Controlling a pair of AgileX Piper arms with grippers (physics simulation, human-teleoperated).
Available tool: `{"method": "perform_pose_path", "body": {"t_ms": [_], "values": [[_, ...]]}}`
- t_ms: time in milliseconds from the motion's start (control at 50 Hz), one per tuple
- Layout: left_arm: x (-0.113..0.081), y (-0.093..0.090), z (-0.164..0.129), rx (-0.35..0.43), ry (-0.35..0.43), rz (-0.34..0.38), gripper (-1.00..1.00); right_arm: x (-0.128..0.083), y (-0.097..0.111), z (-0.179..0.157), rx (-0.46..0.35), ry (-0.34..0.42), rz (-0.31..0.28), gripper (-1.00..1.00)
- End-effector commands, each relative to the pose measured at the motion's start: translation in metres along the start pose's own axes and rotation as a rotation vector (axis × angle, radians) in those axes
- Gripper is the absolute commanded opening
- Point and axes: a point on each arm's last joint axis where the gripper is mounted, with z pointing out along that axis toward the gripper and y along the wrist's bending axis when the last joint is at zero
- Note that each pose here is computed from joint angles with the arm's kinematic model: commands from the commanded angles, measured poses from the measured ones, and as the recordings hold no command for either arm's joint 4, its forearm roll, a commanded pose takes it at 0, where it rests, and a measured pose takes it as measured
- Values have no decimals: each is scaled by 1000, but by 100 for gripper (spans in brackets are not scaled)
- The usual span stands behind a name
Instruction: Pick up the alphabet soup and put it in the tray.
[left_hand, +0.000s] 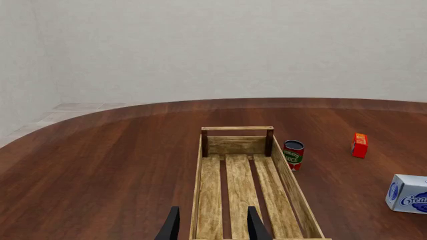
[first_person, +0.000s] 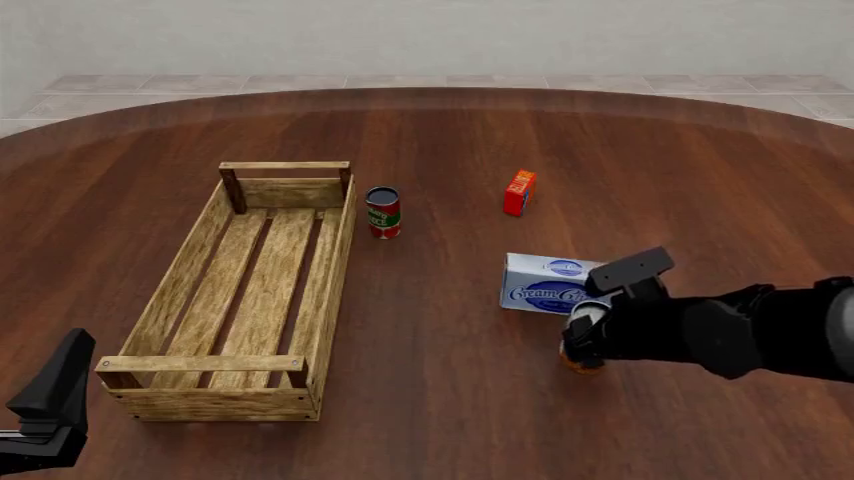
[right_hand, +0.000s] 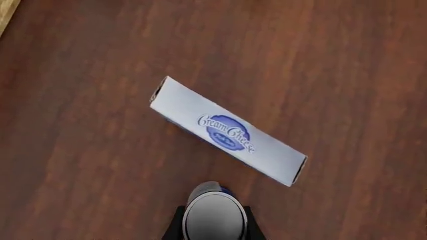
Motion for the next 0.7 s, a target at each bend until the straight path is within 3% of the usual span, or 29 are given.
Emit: {"method": "perform_pose_path", "body": {"t_ms": [20, 700], "values": [[0, 0, 0, 0, 0, 0, 100, -4, 3, -6, -6, -17, 12, -100], [0, 0, 0, 0, 0, -1, 100, -29, 14, -68, -38, -104, -40, -100]]}}
